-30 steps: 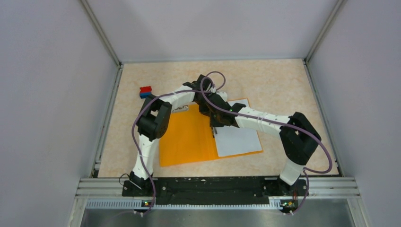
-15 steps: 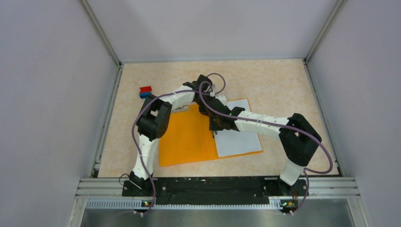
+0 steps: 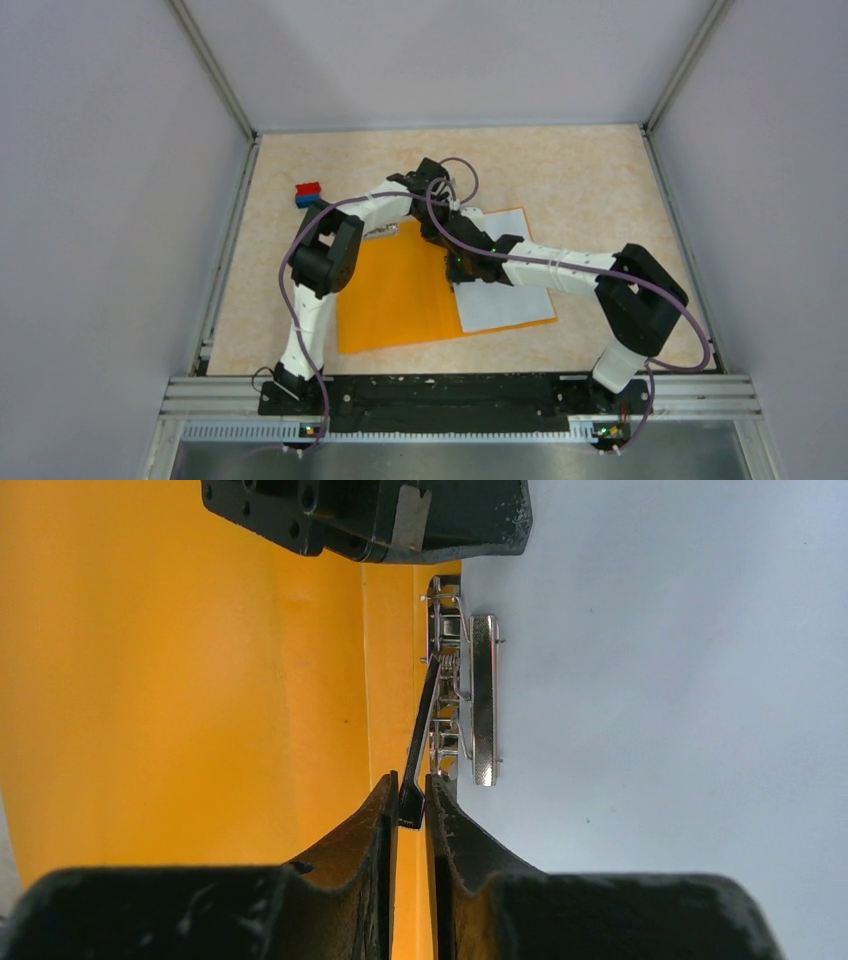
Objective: Put the files into the folder
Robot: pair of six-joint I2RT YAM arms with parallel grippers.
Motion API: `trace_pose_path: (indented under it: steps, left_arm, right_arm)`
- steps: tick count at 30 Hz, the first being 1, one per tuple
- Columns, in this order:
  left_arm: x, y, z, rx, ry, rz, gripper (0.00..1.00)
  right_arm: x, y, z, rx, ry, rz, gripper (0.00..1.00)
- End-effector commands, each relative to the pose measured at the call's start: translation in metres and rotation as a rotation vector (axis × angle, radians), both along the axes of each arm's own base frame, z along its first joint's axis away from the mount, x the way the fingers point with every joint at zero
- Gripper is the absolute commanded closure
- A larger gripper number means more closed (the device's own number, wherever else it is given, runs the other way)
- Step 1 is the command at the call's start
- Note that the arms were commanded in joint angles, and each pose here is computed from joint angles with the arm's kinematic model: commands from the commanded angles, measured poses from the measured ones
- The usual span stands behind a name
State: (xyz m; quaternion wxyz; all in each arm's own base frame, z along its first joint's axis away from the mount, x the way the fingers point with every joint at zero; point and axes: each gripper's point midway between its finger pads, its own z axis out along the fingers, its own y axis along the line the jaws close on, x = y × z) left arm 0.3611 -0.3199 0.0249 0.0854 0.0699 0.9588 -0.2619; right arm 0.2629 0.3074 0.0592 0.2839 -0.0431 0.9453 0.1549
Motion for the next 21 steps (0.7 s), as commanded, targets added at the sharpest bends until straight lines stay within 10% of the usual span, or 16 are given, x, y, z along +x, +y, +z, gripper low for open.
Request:
trace_pose_path:
  steps: [1,21]
  left_arm:
    - [0.002,0.013,-0.019,0.078,0.0,0.001,0.89]
    - [-0.002,0.019,-0.031,0.109,0.024,0.002,0.89]
  right_arm:
    - [-0.024,-0.017,-0.016,-0.074,0.046,0.019,0.88]
    - [-0.04,-0.055,-0.061,-0.232,0.056,-0.041,0.97]
